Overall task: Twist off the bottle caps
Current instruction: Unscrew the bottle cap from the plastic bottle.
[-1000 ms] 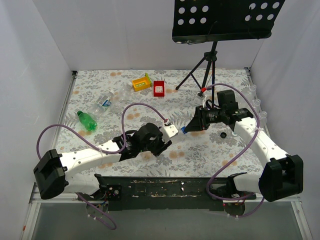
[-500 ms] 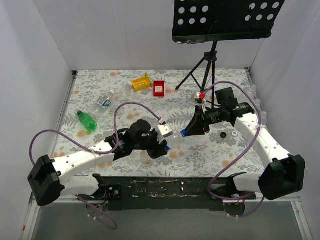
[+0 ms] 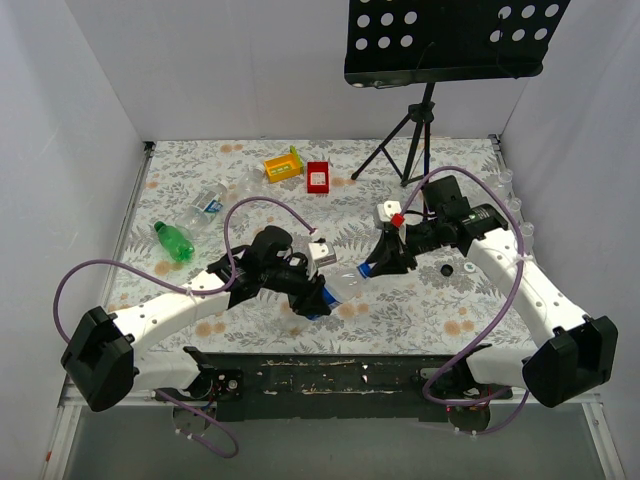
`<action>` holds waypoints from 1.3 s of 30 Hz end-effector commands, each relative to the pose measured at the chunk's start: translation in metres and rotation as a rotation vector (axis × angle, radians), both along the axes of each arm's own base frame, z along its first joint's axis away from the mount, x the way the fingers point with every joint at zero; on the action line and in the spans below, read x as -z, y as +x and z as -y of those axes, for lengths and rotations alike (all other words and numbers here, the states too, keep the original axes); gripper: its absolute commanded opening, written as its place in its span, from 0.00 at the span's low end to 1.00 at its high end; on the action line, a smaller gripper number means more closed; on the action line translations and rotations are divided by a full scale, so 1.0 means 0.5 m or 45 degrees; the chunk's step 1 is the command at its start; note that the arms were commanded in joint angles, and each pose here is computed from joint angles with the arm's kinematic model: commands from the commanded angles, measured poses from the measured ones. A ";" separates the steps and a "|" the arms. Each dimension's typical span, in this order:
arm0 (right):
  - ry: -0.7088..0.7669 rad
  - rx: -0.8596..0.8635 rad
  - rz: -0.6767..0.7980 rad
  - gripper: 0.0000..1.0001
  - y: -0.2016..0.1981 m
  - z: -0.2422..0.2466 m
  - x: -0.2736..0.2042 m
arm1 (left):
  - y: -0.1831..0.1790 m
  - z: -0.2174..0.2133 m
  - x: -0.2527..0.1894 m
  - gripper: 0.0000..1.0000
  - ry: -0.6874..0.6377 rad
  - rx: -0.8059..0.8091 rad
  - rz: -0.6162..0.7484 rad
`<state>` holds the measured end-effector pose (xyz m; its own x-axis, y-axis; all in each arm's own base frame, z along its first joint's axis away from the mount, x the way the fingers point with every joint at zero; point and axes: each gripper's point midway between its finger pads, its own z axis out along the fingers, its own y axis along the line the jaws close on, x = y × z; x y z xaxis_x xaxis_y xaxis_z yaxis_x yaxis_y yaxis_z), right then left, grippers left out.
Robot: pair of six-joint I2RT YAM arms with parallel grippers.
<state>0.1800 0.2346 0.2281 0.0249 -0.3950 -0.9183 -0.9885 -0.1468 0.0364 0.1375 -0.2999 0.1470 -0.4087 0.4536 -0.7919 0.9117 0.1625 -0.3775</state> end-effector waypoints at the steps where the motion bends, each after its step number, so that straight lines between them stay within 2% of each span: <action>1: 0.017 0.116 0.089 0.19 0.045 -0.006 -0.024 | 0.012 0.013 -0.035 0.06 -0.028 0.027 0.094; 2: 0.023 0.130 0.082 0.35 0.047 -0.008 -0.029 | 0.015 0.013 -0.035 0.05 -0.020 0.016 0.101; 3: 0.021 0.150 0.061 0.43 0.049 -0.007 -0.032 | 0.020 0.012 -0.037 0.05 -0.019 0.005 0.112; 4: 0.021 0.165 0.050 0.60 0.051 -0.008 -0.036 | 0.023 0.012 -0.040 0.05 -0.018 -0.008 0.125; 5: 0.021 0.177 0.045 0.68 0.053 -0.008 -0.042 | 0.027 0.010 -0.042 0.06 -0.016 -0.019 0.133; 9: -0.002 0.247 0.006 0.77 0.071 -0.008 -0.059 | 0.032 0.008 -0.049 0.05 -0.011 -0.045 0.156; 13: -0.041 0.265 -0.060 0.81 0.075 -0.007 -0.075 | 0.037 0.003 -0.048 0.05 0.018 -0.083 0.194; 20: -0.065 0.351 -0.166 0.81 0.079 0.007 -0.092 | 0.071 -0.003 -0.043 0.05 0.116 -0.239 0.358; 22: -0.047 0.388 -0.226 0.81 0.081 0.011 -0.091 | 0.078 -0.001 -0.042 0.05 0.143 -0.276 0.406; 31: -0.020 0.614 -0.748 0.77 0.090 0.005 -0.011 | 0.092 0.023 -0.034 0.05 0.214 -0.341 0.493; 39: -0.002 0.564 -0.851 0.72 0.071 -0.003 -0.004 | 0.094 0.026 -0.024 0.04 0.228 -0.345 0.498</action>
<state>0.2166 0.2294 0.2155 -0.6889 -0.2767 -0.6700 -0.7239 0.3106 0.6161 0.1752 -0.3049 0.1393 -0.2559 0.5517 -0.7938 0.9031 0.4293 0.0073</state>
